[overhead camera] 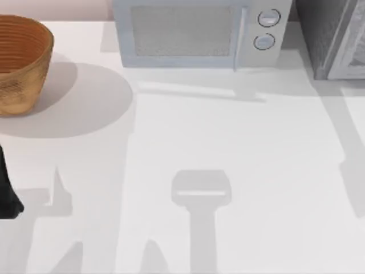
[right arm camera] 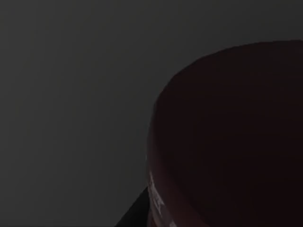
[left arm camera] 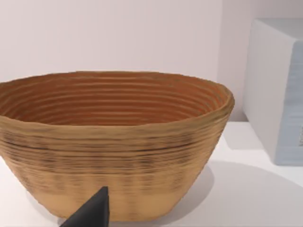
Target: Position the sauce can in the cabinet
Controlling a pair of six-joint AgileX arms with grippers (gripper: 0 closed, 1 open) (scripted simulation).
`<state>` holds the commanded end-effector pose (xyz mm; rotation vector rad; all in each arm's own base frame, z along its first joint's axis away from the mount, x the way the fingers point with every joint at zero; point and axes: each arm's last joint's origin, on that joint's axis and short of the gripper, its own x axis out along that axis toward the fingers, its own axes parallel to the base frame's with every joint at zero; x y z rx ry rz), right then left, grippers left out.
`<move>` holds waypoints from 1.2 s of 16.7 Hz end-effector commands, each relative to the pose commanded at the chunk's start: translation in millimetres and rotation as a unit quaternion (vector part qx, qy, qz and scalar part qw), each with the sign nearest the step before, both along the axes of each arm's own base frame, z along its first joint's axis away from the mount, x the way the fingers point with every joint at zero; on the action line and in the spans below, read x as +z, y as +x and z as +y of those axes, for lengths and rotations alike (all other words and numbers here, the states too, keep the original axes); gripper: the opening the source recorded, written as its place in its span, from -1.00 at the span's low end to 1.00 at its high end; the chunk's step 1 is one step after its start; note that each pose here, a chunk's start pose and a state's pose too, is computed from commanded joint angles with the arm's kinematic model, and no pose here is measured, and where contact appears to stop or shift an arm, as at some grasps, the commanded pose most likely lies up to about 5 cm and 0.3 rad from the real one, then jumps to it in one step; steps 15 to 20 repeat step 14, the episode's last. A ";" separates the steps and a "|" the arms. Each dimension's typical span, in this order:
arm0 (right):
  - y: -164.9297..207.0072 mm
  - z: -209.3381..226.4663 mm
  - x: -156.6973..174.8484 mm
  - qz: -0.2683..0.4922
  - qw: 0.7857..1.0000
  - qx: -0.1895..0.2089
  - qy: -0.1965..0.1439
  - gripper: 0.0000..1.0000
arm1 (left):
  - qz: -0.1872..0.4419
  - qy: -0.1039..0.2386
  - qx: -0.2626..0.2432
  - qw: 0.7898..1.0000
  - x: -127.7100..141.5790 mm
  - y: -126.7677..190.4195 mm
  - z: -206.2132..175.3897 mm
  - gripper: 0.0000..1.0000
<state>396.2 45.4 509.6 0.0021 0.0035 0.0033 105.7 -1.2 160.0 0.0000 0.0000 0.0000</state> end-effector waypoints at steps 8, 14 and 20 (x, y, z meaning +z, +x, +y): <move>0.0 0.0 0.0 0.000 1.000 0.000 0.000 0.96 | 0.000 0.000 0.000 1.000 0.0 0.0 0.0 1.00; 0.0 0.0 0.0 0.000 1.000 0.000 0.000 1.00 | 0.000 0.000 0.000 1.000 0.0 0.0 0.0 1.00; 0.0 0.0 0.0 0.000 1.000 0.000 0.000 1.00 | 0.000 0.000 0.000 1.000 0.0 0.0 0.0 1.00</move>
